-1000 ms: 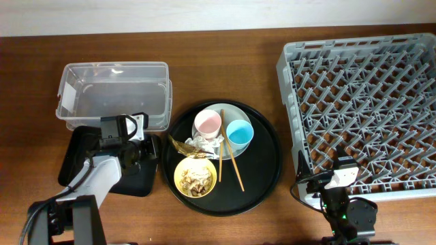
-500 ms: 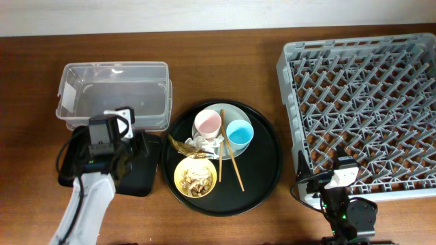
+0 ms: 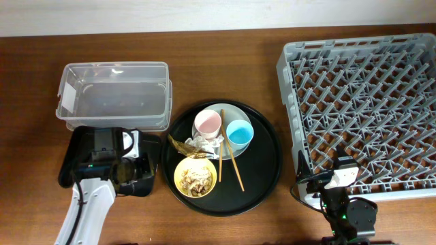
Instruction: Sort waste into correct bins and load items into the dishwasher rack
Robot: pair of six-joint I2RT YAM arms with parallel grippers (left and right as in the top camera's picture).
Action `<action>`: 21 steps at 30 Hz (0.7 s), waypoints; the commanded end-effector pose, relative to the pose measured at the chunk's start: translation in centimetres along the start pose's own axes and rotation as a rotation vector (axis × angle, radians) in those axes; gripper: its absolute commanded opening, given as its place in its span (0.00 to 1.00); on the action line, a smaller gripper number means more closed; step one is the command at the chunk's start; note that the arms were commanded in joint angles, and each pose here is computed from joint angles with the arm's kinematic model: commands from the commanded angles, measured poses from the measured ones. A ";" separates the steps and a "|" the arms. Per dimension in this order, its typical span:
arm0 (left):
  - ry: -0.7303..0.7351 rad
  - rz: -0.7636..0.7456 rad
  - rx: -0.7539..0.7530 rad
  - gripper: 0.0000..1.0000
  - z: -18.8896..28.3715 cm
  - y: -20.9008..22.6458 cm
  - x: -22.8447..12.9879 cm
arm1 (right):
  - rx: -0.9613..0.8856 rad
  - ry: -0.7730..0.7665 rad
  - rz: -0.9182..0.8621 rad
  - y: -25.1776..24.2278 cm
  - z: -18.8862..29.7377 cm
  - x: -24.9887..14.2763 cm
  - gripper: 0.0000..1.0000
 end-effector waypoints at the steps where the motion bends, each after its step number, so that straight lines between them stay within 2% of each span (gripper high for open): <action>1: 0.047 -0.069 0.031 0.25 -1.6 -0.1 -1.1 | 0.001 0.002 -0.002 0.1 0.0 -0.2 0.99; 4: 0.061 -0.131 0.034 0.25 -2.3 -0.8 -1.2 | 0.001 0.002 -0.002 0.1 0.0 -0.2 0.99; 9: 0.042 -0.153 0.110 0.24 -2.6 -0.5 -1.1 | 0.001 0.002 -0.002 0.1 0.0 -0.2 0.99; 12: 0.017 -0.157 0.106 0.13 -2.6 -0.6 -0.6 | 0.001 0.002 -0.002 0.1 0.0 -0.2 0.99; 21: -0.048 -0.166 0.089 0.12 -2.7 -1.1 0.6 | 0.001 0.002 -0.002 0.1 0.0 -0.2 0.99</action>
Point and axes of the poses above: each gripper's point midway between its finger pads, its own z axis back along the fingers, its own y axis along the line the jaws close on, x = y × z, the point moved 6 cm from there along z, back along the fingers, and after that the axes turned 8 degrees about z, right-handed, at the moved point
